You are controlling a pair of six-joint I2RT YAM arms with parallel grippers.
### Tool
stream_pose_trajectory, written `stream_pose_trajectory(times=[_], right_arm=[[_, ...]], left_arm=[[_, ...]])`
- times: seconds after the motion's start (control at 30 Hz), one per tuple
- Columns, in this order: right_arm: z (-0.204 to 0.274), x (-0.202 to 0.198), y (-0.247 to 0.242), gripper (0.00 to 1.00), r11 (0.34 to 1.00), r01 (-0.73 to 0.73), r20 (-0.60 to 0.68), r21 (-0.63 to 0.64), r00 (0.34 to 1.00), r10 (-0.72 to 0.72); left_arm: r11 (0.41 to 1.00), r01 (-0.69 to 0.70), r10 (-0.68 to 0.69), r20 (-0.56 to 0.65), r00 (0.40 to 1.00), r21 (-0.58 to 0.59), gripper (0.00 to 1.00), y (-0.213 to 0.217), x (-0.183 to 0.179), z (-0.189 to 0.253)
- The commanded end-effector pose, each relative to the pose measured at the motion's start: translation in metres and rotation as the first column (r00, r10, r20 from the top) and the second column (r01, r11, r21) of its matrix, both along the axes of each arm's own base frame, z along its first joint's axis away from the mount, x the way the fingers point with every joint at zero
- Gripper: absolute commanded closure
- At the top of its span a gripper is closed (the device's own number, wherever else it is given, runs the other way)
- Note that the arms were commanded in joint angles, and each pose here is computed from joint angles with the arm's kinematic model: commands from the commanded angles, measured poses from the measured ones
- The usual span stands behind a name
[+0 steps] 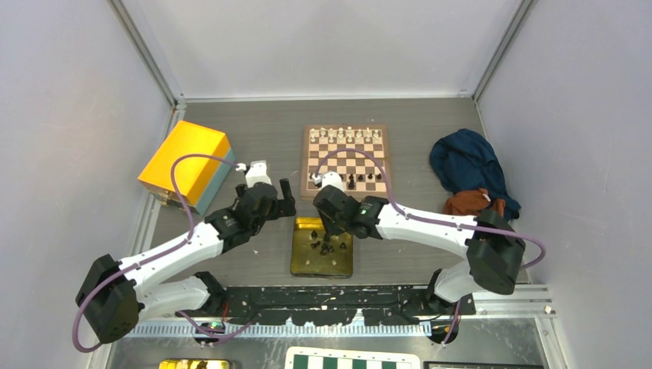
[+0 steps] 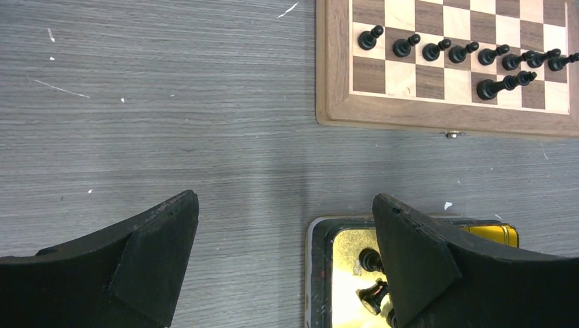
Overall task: Set up the chess pieces on the board
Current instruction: Pick up the chess piece from the storage box.
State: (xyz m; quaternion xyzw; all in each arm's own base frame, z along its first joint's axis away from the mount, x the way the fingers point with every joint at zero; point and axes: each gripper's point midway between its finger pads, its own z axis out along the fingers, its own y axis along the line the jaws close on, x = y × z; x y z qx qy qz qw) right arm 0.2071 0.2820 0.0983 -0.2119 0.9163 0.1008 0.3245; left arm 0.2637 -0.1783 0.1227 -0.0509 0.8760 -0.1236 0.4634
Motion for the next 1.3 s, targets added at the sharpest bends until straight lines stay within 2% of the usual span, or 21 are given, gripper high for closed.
stream_pose_trajectory(times=[0.0,0.83,1.27], right_arm=[[0.001,0.003,0.020,0.59,0.998,0.009,0.019,0.063,1.000,-0.011],[-0.029,-0.012,0.028,0.59,0.999,0.005,-0.027,0.046,1.000,-0.004],[-0.039,-0.013,0.029,0.64,0.999,0.005,-0.039,0.047,0.999,-0.004]], left_arm=[[0.999,-0.016,0.018,0.049,0.999,-0.051,0.00,-0.003,0.005,0.014],[0.998,-0.018,0.022,0.057,0.998,-0.064,0.00,-0.001,0.003,0.016],[0.998,-0.020,0.024,0.058,0.998,-0.067,0.00,-0.001,0.003,0.016]])
